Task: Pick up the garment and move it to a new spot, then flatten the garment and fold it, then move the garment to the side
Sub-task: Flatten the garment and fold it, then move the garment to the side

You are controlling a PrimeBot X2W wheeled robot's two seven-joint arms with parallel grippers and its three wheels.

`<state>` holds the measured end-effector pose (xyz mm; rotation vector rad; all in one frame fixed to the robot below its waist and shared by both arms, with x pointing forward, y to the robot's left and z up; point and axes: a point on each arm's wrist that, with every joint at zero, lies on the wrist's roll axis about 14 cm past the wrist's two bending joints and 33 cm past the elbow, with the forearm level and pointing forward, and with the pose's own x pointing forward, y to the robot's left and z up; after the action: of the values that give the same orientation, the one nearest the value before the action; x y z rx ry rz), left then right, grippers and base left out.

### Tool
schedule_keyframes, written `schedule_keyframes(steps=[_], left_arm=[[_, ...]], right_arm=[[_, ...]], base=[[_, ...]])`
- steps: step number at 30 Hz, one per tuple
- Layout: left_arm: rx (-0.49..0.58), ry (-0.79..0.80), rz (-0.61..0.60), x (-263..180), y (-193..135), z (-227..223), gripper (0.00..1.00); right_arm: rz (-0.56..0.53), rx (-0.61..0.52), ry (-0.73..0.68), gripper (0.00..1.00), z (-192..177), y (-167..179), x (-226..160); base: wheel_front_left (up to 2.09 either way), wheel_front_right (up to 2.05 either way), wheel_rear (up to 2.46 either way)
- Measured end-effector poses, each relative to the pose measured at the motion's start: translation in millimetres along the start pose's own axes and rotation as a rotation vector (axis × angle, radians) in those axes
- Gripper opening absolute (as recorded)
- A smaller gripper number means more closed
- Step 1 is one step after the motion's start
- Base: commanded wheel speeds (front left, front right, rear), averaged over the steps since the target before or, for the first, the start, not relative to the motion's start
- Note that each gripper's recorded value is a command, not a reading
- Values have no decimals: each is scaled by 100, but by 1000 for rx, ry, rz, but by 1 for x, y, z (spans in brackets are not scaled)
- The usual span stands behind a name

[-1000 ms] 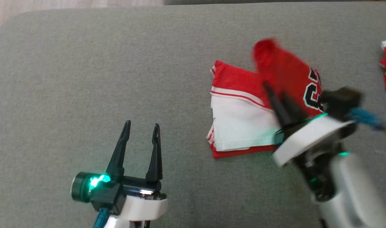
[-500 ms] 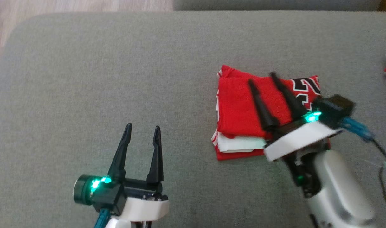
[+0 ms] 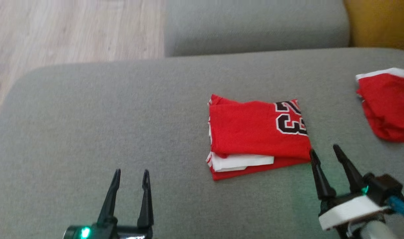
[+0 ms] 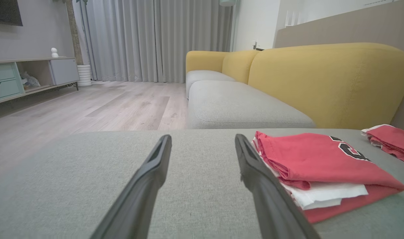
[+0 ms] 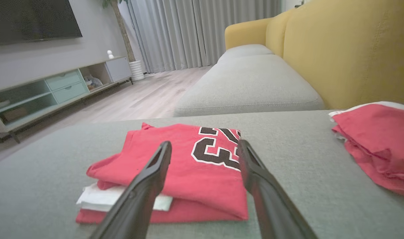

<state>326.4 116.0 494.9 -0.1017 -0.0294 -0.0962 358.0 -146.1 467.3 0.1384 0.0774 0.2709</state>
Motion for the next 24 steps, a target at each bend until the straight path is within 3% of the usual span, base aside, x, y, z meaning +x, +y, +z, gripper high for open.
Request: schedule_keyframes(steps=[9,24], left_arm=[[36,2,-24,-13,-2,-2,100],[38,10,-10,-16,2,-4,100]], right_arm=[[-48,-19,20,100,-14,6,-33],[-63,-18,15,100,-13,4,-32]], base=[[0,0,0],[0,0,0]])
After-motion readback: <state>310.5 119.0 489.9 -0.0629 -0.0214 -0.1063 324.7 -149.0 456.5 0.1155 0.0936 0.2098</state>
